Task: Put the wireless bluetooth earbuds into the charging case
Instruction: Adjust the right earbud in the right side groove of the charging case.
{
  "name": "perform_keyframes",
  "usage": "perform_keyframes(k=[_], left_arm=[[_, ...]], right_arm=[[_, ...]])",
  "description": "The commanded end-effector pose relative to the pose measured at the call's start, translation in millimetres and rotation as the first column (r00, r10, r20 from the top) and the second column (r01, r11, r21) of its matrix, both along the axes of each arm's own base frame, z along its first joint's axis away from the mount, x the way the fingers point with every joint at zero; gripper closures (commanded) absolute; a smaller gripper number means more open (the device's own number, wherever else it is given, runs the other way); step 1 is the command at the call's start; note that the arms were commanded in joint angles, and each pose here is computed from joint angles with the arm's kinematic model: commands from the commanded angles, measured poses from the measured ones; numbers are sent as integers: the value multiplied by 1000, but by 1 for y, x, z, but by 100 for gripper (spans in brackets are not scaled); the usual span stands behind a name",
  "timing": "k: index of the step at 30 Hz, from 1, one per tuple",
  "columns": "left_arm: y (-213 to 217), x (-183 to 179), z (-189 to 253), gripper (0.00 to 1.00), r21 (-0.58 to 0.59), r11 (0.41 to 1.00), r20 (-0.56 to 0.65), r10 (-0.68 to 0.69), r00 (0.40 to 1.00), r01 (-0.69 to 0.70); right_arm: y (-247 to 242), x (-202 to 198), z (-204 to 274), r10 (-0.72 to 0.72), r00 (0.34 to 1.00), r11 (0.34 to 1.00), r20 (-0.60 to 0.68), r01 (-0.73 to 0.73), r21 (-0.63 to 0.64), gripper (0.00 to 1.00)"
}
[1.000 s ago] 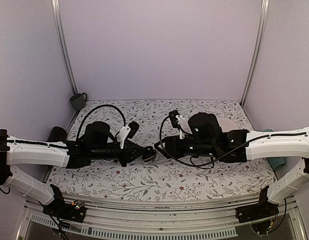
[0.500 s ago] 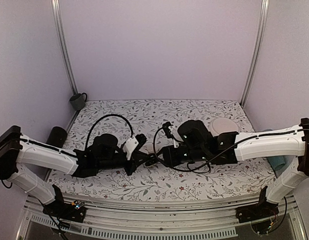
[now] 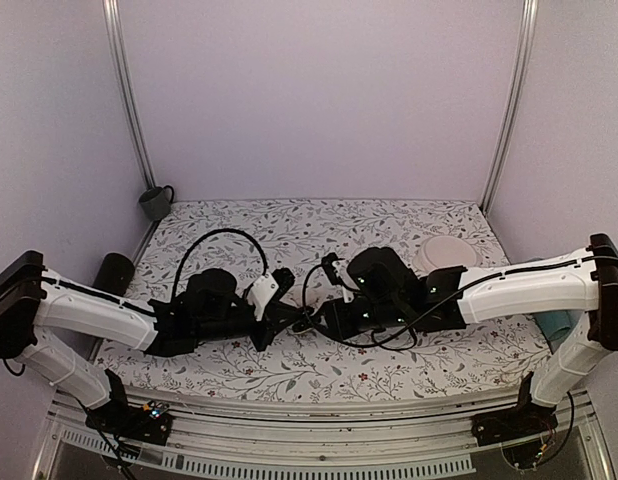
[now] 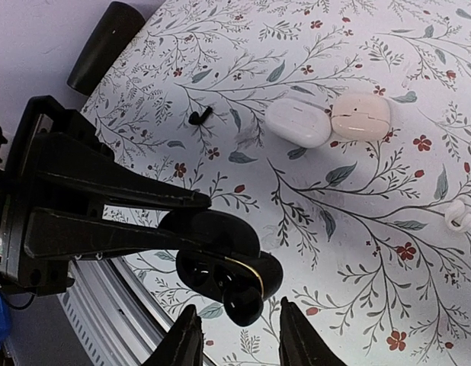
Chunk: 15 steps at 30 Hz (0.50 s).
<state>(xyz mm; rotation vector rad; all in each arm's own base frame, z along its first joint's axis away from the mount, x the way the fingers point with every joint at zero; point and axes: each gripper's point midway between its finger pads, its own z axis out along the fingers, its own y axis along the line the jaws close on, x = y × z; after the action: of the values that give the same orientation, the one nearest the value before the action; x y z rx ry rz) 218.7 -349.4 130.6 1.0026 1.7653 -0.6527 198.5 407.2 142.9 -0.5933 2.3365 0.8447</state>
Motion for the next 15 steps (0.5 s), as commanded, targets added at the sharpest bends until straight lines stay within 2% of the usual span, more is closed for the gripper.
perform_keyframes(k=[1, 15], left_arm=[[-6, -4, 6, 100, -15, 1000, 22, -22, 1000, 22], [-8, -4, 4, 100, 2, 1000, 21, -23, 1000, 23]], right_arm=[[6, 1, 1, 12, 1000, 1000, 11, -11, -19, 65], [11, 5, -2, -5, 1000, 997, 16, 6, -75, 76]])
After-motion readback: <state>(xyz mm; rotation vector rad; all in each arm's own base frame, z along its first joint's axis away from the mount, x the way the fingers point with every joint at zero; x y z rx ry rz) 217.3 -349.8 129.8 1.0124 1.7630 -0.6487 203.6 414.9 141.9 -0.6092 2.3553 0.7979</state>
